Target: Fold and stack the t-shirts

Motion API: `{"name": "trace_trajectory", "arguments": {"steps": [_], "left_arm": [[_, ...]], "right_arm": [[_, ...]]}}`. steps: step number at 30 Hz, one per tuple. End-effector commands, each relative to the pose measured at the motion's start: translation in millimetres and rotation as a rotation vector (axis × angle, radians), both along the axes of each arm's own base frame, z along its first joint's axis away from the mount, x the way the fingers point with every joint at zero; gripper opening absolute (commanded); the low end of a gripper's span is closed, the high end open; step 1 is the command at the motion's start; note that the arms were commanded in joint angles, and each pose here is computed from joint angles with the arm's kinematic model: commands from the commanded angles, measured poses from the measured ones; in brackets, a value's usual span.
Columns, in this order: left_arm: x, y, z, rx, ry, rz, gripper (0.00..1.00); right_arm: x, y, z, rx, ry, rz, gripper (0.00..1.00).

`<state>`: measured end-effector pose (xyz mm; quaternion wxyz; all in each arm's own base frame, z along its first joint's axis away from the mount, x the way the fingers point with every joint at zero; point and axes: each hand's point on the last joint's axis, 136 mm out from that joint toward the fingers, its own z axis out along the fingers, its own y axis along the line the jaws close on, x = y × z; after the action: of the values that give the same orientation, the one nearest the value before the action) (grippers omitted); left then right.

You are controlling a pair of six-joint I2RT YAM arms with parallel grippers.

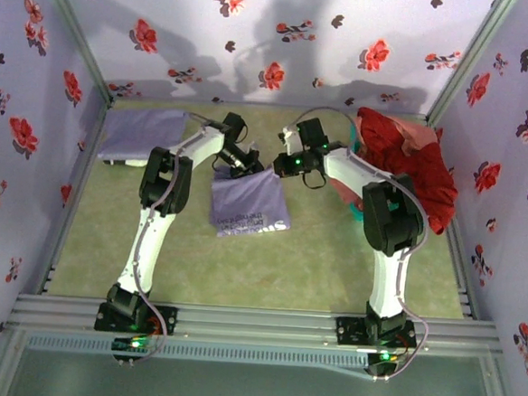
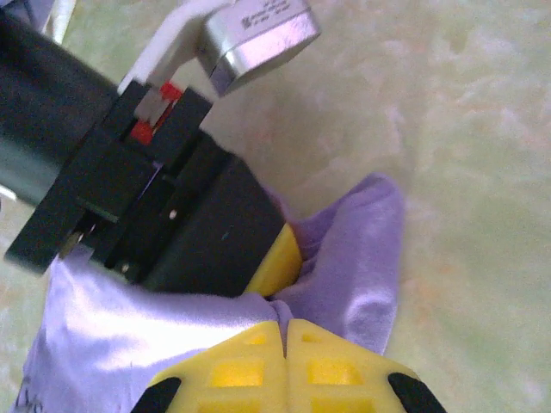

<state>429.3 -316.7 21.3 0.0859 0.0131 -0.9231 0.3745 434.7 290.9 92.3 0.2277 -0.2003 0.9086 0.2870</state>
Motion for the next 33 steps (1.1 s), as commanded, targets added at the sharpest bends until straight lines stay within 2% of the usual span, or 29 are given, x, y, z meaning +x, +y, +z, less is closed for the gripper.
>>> {"name": "trace_trajectory", "arguments": {"steps": [1,10,15,16,21,27,30,33], "left_arm": [[-27.6,11.6,-31.8,0.075,0.102,-0.03,0.05],[-27.7,12.2,-32.9,0.07,0.098,-0.036,0.04],[-13.8,14.2,-11.2,0.048,0.049,-0.018,0.05],[-6.0,16.7,-1.2,0.04,0.025,-0.005,0.07],[16.9,42.3,45.7,0.077,-0.044,0.05,0.32],[19.0,78.8,84.8,0.186,-0.152,0.048,0.42],[7.6,96.5,100.5,0.257,-0.201,0.016,0.47],[-10.1,113.3,94.8,0.343,-0.196,-0.045,0.47]], "right_arm": [[22.2,-5.0,-1.7,-0.025,-0.041,-0.066,0.0],[41.4,0.4,-43.4,-0.027,0.107,-0.127,0.0],[29.0,-13.6,-69.4,-0.104,0.172,-0.17,0.0],[25.3,-17.0,-73.5,-0.117,0.182,-0.173,0.0],[8.8,-27.2,-85.5,-0.16,0.203,-0.163,0.0],[2.8,-28.0,-86.6,-0.178,0.215,-0.133,0.0],[3.4,-26.3,-85.3,-0.175,0.214,-0.129,0.0],[5.3,-25.0,-84.8,-0.175,0.215,-0.124,0.0]]}}
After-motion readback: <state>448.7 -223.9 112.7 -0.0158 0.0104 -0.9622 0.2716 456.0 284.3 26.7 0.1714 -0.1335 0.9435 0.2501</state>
